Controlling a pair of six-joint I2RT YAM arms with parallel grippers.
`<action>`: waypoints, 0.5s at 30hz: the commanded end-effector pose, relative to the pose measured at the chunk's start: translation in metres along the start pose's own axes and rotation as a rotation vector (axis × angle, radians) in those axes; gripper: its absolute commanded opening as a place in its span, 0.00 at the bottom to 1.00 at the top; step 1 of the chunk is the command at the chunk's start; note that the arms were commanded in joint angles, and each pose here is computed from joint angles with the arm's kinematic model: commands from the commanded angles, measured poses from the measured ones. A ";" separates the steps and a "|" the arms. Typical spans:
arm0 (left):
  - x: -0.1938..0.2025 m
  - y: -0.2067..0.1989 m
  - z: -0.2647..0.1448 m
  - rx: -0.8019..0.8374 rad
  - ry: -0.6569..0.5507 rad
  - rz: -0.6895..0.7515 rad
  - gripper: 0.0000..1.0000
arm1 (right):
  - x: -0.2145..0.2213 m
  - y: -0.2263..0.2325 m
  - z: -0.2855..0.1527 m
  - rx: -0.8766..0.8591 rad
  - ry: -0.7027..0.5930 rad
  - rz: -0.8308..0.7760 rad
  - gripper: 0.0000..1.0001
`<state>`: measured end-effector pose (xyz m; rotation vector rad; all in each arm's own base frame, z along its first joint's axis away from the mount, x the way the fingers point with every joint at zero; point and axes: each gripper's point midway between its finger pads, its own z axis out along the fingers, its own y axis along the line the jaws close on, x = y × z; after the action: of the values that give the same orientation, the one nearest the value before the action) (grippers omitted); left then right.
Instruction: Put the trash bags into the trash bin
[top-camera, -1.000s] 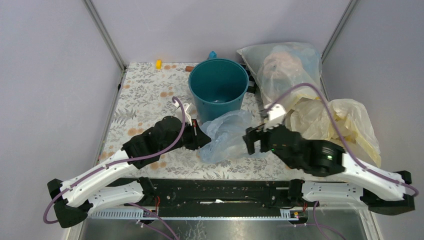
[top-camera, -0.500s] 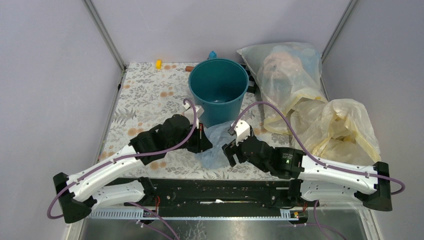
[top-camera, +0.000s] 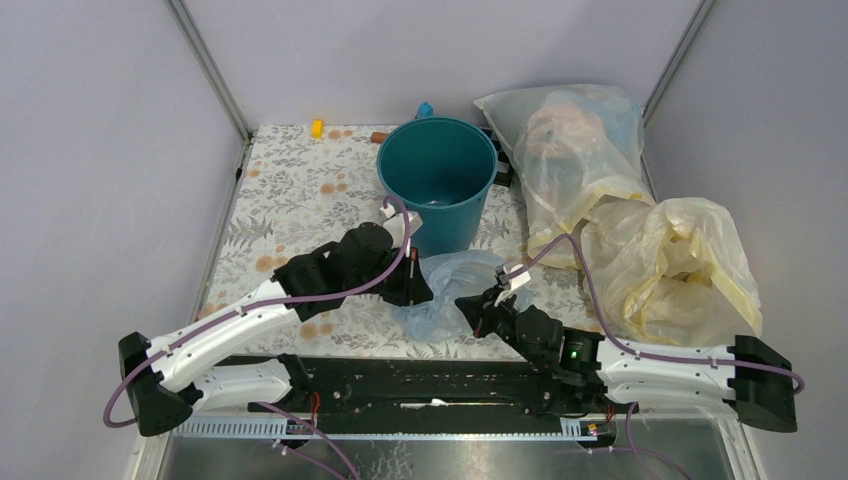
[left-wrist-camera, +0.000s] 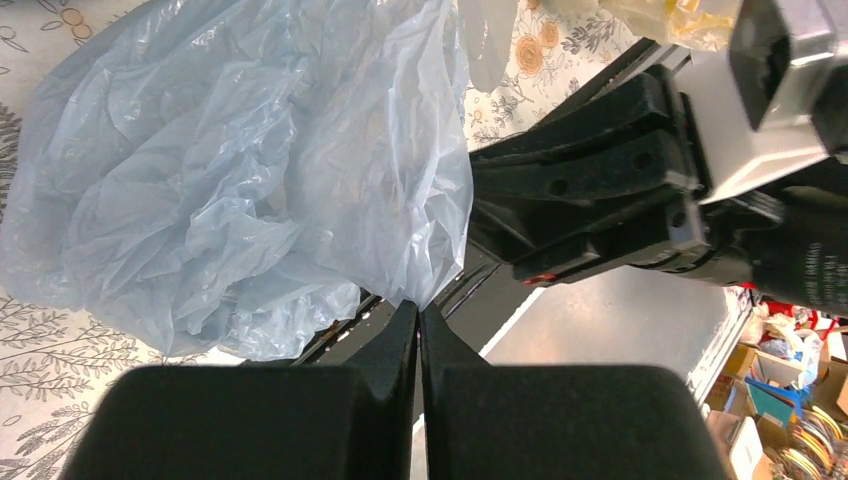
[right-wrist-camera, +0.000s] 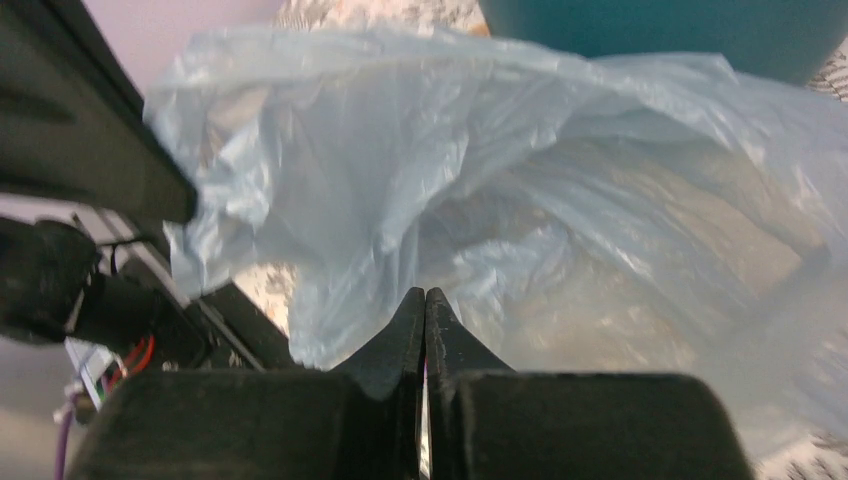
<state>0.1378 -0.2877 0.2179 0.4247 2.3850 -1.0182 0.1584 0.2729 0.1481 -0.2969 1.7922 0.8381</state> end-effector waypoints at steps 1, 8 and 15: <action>-0.023 -0.031 -0.008 0.109 -0.058 0.003 0.00 | -0.035 0.007 0.017 0.016 -0.218 0.164 0.00; -0.032 -0.060 -0.017 0.226 -0.053 -0.030 0.00 | -0.031 0.014 0.044 0.017 -0.294 0.196 0.00; -0.060 -0.153 -0.090 0.667 -0.117 -0.041 0.00 | 0.014 -0.009 0.062 0.133 -0.212 0.161 0.00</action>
<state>0.1130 -0.3284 0.2852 0.4377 2.2472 -1.4749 0.1907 0.3112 0.1056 -0.1305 1.7337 0.8140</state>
